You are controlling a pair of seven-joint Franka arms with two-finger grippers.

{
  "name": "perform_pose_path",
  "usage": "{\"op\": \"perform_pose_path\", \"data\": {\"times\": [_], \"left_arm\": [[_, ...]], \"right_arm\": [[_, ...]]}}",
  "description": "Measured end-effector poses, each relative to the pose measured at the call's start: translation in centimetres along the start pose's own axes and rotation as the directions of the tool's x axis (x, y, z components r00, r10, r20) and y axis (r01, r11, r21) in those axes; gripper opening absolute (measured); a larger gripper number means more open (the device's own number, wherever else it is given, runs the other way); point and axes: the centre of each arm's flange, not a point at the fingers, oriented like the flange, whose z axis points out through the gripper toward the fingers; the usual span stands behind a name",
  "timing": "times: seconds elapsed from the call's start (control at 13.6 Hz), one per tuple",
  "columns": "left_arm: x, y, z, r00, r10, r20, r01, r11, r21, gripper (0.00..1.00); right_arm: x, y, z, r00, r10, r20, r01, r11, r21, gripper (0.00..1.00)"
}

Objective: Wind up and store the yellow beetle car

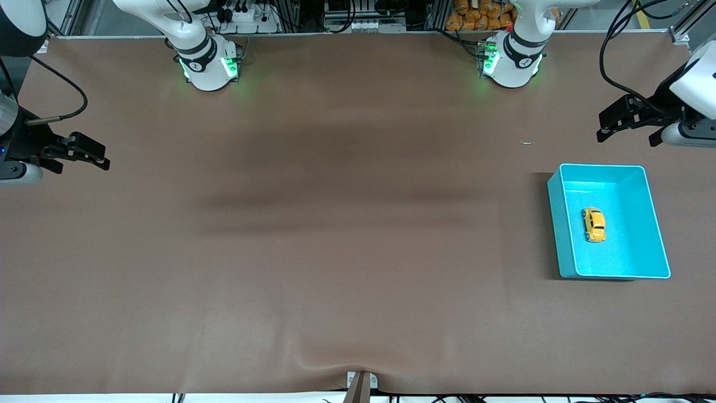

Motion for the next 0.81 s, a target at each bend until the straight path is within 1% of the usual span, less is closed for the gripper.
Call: {"op": "perform_pose_path", "data": {"times": [0.29, 0.59, 0.81], "left_arm": [[-0.09, 0.18, 0.35, 1.000, 0.004, 0.021, -0.004, 1.000, 0.009, 1.00], [-0.15, 0.36, 0.40, 1.000, 0.011, 0.026, -0.012, 0.999, 0.038, 1.00], [-0.15, 0.52, 0.40, 1.000, 0.015, 0.026, -0.016, 0.999, 0.042, 1.00]], "right_arm": [[0.00, -0.03, 0.00, 1.000, 0.000, 0.000, 0.000, 1.000, 0.000, 1.00], [0.00, -0.03, 0.00, 1.000, -0.001, 0.000, 0.001, 1.000, 0.000, 1.00], [0.00, -0.03, 0.00, 1.000, -0.001, 0.000, 0.001, 1.000, 0.000, 1.00]]}}
